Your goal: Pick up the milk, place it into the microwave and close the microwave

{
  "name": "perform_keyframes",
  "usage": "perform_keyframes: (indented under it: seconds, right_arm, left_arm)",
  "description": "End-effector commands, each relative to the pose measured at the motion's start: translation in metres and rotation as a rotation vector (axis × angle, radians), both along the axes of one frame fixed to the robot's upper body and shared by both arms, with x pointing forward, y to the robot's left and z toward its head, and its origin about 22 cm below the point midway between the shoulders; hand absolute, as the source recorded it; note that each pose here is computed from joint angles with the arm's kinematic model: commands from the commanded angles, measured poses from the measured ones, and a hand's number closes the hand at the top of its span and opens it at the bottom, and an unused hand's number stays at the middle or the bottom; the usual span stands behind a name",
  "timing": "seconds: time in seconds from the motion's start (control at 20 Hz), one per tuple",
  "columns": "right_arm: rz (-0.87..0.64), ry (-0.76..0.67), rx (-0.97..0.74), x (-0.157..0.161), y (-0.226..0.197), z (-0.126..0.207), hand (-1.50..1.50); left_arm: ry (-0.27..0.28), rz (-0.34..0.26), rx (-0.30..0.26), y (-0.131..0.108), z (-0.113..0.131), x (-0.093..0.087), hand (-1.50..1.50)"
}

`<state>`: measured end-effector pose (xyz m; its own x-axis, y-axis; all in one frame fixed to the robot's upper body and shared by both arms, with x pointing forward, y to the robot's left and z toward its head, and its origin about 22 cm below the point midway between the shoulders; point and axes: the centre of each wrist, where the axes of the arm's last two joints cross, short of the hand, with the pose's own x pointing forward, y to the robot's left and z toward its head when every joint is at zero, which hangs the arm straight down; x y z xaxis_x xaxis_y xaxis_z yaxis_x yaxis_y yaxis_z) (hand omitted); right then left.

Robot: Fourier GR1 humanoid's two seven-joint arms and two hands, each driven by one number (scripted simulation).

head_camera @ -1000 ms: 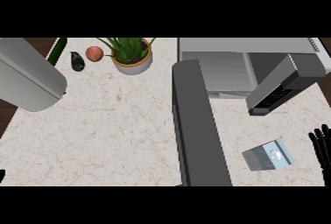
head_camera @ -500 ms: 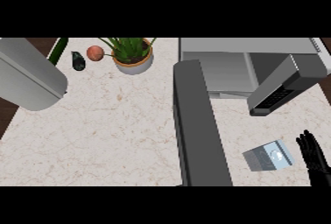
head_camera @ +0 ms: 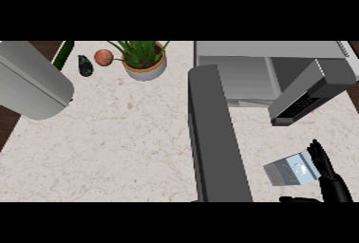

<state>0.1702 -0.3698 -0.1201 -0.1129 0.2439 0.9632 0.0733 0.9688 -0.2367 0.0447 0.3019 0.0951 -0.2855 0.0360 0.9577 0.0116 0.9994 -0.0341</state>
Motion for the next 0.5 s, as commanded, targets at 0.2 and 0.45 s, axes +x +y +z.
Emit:
perform_keyframes:
  seconds: [0.2, 0.45]
  right_arm:
    - [0.022, -0.015, 0.090, 0.002, -0.003, -0.025, -1.50]
    - [0.025, -0.024, 0.149, 0.018, 0.021, -0.043, 1.50]
  left_arm:
    - [-0.114, -0.035, -0.066, -0.008, 0.031, -0.019, -1.50]
    - [-0.094, -0.047, -0.078, -0.001, 0.014, -0.016, -1.50]
